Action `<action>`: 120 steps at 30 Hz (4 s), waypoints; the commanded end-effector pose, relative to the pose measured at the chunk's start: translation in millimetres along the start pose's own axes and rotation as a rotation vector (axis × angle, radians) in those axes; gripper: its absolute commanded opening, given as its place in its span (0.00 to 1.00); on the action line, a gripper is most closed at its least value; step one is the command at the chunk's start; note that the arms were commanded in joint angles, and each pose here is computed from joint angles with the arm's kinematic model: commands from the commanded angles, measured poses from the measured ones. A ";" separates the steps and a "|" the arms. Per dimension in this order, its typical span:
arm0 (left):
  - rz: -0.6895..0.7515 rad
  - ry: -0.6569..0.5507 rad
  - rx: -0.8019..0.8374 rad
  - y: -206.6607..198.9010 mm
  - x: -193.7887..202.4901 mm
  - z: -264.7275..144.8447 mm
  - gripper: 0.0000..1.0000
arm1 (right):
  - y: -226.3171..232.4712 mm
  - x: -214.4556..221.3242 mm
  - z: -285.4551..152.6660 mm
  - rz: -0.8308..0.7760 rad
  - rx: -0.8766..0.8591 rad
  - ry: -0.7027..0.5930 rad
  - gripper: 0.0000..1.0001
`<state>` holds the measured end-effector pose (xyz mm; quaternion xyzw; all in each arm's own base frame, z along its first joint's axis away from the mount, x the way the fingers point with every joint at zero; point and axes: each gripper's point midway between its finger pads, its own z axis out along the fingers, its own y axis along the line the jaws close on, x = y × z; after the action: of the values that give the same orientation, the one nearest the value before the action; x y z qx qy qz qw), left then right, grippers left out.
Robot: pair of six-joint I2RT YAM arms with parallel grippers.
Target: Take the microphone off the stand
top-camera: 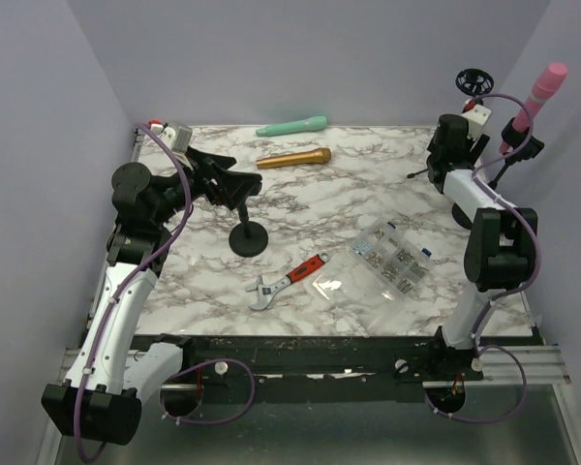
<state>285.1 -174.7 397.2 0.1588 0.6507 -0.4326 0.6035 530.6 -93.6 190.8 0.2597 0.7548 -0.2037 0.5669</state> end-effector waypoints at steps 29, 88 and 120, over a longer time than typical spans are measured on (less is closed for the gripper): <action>-0.020 0.019 0.044 -4.2 4.3 5.7 0.99 | -4.2 3.4 50.8 -0.173 -0.007 -0.065 0.48; -0.033 0.069 0.041 0.6 22.5 17.5 0.99 | 5.4 21.8 20.1 -0.702 0.023 -0.091 0.34; -0.036 0.081 0.055 -3.6 25.4 19.5 0.99 | -2.2 7.2 22.0 -0.166 -0.154 0.040 0.56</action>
<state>291.0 -199.0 374.3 0.1749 0.6686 -0.4573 0.5597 533.4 -104.6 179.6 0.1485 0.7978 -0.2016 0.5485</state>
